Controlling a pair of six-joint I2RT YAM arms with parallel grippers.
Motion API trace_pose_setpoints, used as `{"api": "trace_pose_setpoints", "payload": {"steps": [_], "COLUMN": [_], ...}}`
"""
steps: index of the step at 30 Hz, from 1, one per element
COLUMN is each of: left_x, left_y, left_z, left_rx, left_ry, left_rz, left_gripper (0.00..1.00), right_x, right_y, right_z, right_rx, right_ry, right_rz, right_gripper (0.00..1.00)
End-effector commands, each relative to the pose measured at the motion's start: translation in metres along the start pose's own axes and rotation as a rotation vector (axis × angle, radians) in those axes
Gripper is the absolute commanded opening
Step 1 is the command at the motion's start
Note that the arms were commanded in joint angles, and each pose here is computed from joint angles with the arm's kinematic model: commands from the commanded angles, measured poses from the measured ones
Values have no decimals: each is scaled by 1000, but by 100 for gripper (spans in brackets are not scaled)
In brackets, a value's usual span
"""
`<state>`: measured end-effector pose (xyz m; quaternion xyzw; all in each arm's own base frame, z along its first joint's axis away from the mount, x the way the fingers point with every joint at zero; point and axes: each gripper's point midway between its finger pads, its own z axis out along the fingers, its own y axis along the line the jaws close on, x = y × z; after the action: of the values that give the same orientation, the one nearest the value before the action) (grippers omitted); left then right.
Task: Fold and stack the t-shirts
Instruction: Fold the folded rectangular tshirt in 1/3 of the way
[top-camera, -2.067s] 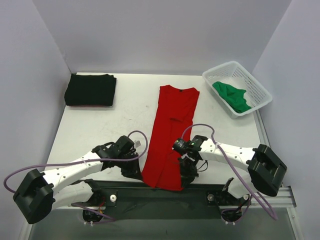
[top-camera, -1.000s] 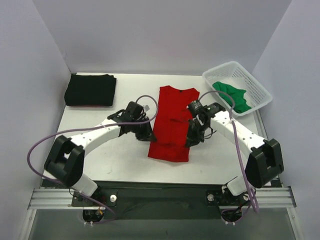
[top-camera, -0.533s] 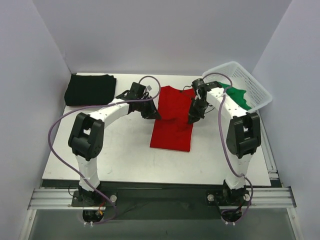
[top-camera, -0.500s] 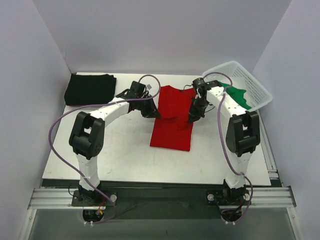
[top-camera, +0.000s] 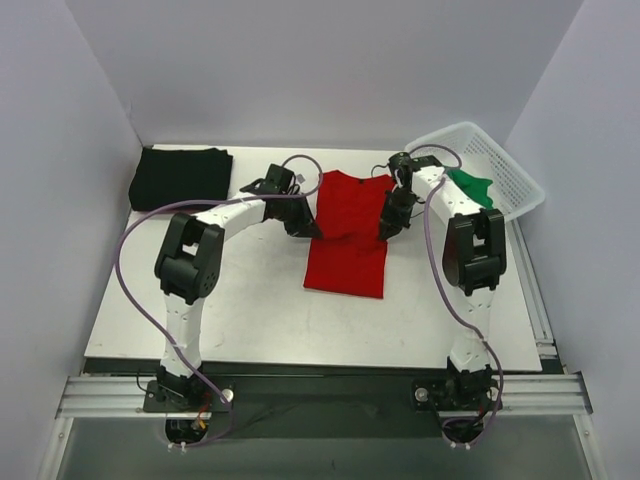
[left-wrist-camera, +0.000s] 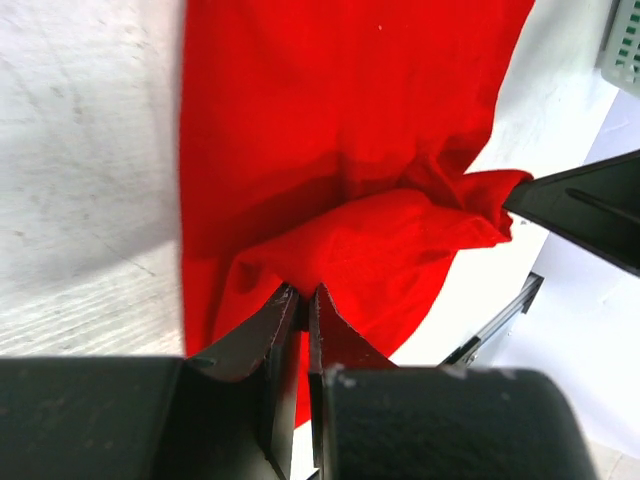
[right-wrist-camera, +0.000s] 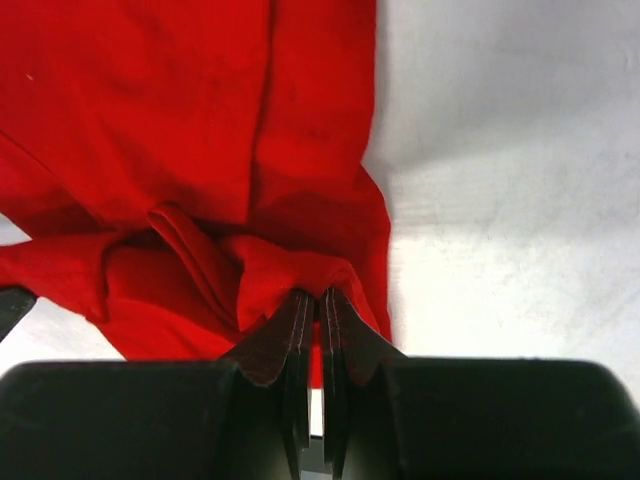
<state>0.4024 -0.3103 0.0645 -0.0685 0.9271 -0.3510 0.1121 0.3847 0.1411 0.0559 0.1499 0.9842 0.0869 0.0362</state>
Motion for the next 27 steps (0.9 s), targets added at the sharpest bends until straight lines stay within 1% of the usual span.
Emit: {"api": "trace_pose_setpoints", "payload": {"steps": [1, 2, 3, 4, 5, 6, 7, 8, 9, 10, 11, 12, 13, 15, 16, 19, 21, 22, 25, 27], "left_x": [-25, -26, -29, -30, -31, -34, -29, -30, -29, -26, -17, -14, -7, 8, 13, 36, 53, 57, 77, 84], "left_y": [-19, -19, -23, -21, -20, -28, -21, -18, -24, -23, -14, -15, -14, -3, 0, 9, 16, 19, 24, 19], "left_z": [-15, -17, -21, -24, -26, -36, -37, -41, -51, -54, -53, -59, -59, -62, -62, -61, -58, -58, -55, -56], "left_rx": [48, 48, 51, 42, 31, 42, 23, 8, 16, 11, -13, -14, -20, -47, -51, -63, -88, -101, -122, -120], "left_ry": [-75, -83, -99, -111, -131, -161, -162, -182, -204, -207, -195, -198, -186, -159, -149, -112, -83, -79, -48, -61], "left_rz": [39, 41, 48, 52, 58, 79, 78, 83, 111, 122, 125, 149, 161, 176, 181, 192, 196, 197, 195, 213], "left_gripper": [0, 21, 35, 43, 48, 57, 60, 64, 71, 72, 72, 72, 72, 71, 70, 67, 66, 66, 64, 64], "right_x": [-10, -17, -19, -22, -24, -27, -29, -30, -28, -27, -25, -20, -16, -8, 2, 19, 24, 28, 33, 32], "right_y": [3, 6, 8, 9, 10, 10, 11, 10, 9, 9, 7, 4, 5, 3, 2, 0, -2, -3, -2, 3], "right_z": [-6, -10, -13, -18, -23, -29, -39, -44, -48, -56, -59, -57, -65, -65, -64, -56, -49, -44, -33, -29], "right_rx": [-12, -31, -37, -47, -53, -53, -59, -60, -55, -61, -61, -54, -62, -62, -54, -39, -27, -21, -19, -21], "right_ry": [-2, -17, -22, -37, -49, -67, -95, -109, -115, -132, -136, -128, -138, -129, -116, -87, -73, -58, -28, -25], "right_rz": [-19, -17, -18, -16, -16, -18, -25, -32, -38, -43, -48, -53, -61, -74, -93, -116, -121, -124, -127, -141], "right_gripper": [0, 5, 16, 36, 42, 46, 53, 55, 57, 57, 57, 57, 56, 51, 47, 40, 38, 35, 32, 32]}}
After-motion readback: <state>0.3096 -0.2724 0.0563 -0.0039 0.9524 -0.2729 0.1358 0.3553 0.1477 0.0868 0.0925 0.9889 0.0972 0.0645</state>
